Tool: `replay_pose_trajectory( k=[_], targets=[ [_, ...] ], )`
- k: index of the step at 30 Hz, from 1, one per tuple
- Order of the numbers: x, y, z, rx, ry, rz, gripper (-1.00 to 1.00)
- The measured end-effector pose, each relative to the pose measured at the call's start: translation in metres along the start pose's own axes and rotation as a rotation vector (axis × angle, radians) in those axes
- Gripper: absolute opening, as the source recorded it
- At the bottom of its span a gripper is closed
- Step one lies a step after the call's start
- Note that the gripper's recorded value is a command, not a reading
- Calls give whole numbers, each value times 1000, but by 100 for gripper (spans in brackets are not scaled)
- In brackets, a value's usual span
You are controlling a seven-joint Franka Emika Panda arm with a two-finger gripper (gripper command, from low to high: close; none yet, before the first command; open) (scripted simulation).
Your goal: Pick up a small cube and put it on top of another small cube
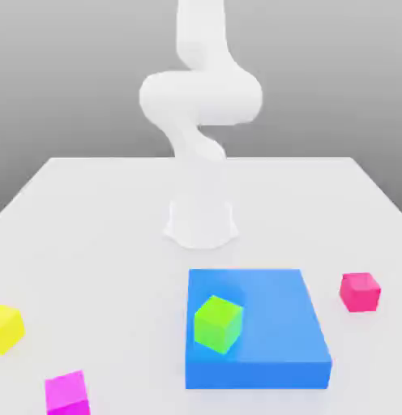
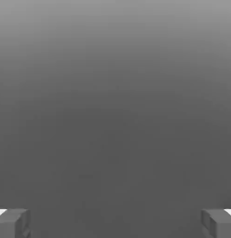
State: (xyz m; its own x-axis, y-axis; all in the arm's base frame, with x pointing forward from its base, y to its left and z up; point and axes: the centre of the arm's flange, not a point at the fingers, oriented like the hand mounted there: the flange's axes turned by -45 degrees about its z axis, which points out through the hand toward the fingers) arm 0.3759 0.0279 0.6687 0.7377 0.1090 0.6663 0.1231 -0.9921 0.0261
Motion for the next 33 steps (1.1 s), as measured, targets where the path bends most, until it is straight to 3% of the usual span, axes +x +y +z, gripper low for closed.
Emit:
replay_pose_trajectory(
  k=[11,24,32,33],
  targets=[
    [-94,-156,188,275,-269,-580,0],
    [-337,-301,277,546,-518,-1342,0],
    [-415,-304,330,576,-558,-1447,0],
    [-419,-304,334,576,-559,-1447,-100]
  ],
)
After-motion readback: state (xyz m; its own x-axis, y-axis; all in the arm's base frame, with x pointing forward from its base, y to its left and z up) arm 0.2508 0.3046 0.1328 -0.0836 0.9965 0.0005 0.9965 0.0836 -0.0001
